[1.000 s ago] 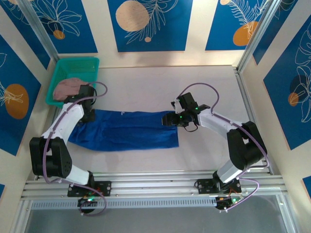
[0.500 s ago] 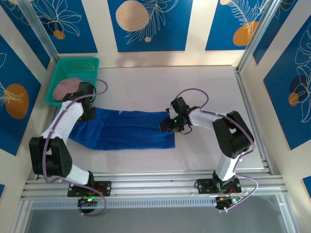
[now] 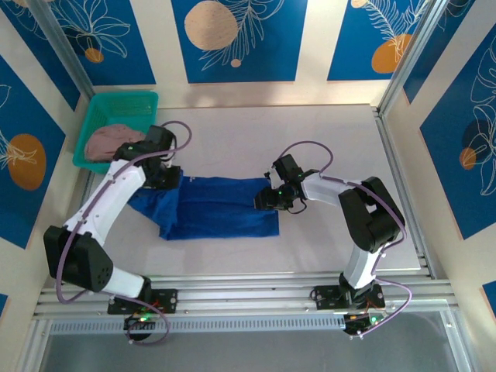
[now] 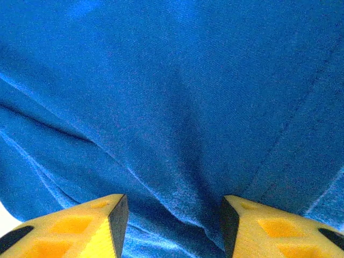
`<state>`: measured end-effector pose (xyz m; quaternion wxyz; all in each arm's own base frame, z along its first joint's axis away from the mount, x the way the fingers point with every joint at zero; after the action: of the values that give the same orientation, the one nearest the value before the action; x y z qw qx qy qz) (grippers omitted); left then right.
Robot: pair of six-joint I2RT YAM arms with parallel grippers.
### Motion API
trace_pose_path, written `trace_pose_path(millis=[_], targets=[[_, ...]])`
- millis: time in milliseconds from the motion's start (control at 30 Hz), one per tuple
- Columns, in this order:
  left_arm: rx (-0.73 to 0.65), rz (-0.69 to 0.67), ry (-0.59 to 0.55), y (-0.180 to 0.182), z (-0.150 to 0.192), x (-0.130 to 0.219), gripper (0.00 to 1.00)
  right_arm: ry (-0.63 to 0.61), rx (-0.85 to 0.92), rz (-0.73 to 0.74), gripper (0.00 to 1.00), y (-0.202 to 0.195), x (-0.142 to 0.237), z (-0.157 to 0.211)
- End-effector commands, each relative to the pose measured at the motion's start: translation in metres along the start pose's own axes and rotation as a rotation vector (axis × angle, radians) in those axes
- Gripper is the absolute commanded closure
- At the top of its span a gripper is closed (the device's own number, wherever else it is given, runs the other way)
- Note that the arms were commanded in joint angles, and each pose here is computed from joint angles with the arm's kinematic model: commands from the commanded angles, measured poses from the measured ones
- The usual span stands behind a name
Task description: Fold the inside-out t-shirt
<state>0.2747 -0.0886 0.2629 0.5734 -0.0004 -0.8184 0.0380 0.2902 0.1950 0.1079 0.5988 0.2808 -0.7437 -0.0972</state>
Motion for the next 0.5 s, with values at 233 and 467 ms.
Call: trace_pose_path(millis=[233, 467], targets=[[0.082, 0.267, 0.089, -0.114, 0.009, -0.028, 1.0, -0.149, -0.026, -0.106, 0.45, 0.0, 0.065, -0.012], [0.123, 0.388, 0.084, -0.198, -0.005, -0.071, 0.9, -0.187, -0.098, -0.056, 0.45, -0.023, 0.087, 0.008]])
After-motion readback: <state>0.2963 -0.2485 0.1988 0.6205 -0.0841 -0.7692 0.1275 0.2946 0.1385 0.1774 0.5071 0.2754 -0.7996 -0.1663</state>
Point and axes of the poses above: each hand's point on the last joint's axis, 136 mm out from that joint toward the fingers, its own x axis back along the fingers, its own y axis along the line the jaws close on, z = x × y, the point moved 9 cm from there along x, back along the fingers, and after that the axes turned 6 degrees about x, right-handed, at the moved point
